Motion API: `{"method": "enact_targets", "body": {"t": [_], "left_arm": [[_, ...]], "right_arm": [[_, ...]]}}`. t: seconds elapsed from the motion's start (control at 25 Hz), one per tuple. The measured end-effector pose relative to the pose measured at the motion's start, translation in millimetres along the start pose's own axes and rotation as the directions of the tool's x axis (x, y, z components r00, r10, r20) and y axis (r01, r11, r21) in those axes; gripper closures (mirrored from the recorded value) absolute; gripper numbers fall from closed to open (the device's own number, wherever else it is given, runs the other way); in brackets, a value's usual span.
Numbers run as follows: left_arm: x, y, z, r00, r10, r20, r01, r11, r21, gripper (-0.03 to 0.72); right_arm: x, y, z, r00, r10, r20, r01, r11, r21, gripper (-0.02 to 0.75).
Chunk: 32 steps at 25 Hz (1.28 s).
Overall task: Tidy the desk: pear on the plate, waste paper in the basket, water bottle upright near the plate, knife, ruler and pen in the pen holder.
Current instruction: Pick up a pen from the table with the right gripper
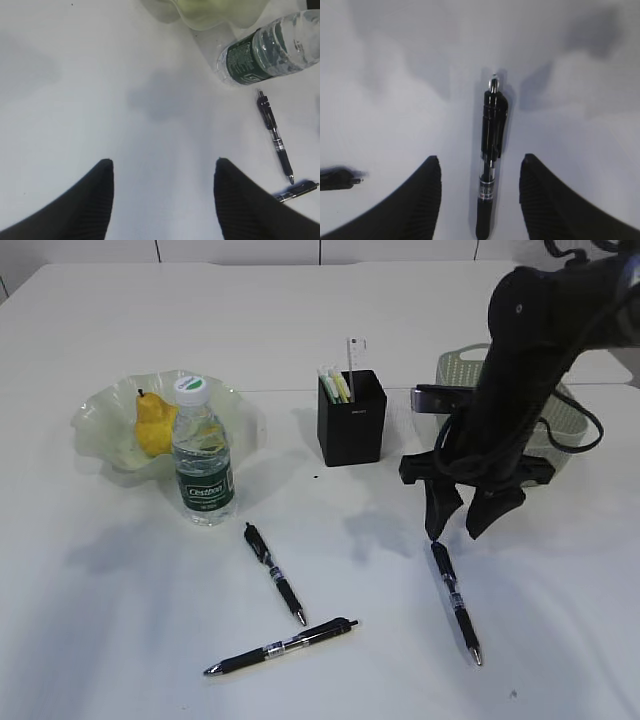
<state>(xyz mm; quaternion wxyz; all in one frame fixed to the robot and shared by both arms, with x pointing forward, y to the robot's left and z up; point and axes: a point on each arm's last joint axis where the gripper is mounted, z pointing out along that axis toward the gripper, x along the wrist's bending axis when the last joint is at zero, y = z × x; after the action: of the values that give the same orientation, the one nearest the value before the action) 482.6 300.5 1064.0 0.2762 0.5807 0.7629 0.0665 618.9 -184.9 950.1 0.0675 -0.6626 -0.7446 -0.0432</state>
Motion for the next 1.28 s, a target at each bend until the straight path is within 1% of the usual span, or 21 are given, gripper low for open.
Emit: {"method": "enact_targets", "body": {"t": [0.16,0.2,0.32,0.56,1.0,1.28], "left_arm": [[0.0,0.2,0.0,1.000,0.000,0.000,0.000,1.000,-0.003,0.241],[0.0,0.4,0.0,1.000,0.000,0.000,0.000,1.000,-0.005,0.241],[0.0,1.2,0.0,1.000,0.000,0.000,0.000,1.000,-0.014,0.241],[0.0,2.0,0.0,1.000,0.000,0.000,0.000,1.000,-0.022,0.241],[0.0,2.7,0.0,1.000,0.000,0.000,0.000,1.000,-0.030,0.241],[0.0,3.3,-0.1,1.000,0.000,0.000,0.000,0.999,-0.037,0.241]], "right_arm": [[8.3,1.5,7.8,0.997,-0.014,0.074,0.016,1.000,-0.022,0.358],[11.2,2.2,10.3,0.997,-0.015,0.082,0.017,0.999,-0.029,0.358],[16.2,3.1,17.1,0.996,-0.004,0.085,0.006,1.000,-0.030,0.358],[14.1,5.3,32.0,0.995,0.005,0.098,-0.004,1.000,-0.004,0.358],[13.6,8.8,35.0,0.995,0.003,0.100,0.000,0.999,-0.033,0.359],[12.0,9.8,34.8,0.993,-0.008,0.118,0.013,0.999,-0.042,0.359]]}}
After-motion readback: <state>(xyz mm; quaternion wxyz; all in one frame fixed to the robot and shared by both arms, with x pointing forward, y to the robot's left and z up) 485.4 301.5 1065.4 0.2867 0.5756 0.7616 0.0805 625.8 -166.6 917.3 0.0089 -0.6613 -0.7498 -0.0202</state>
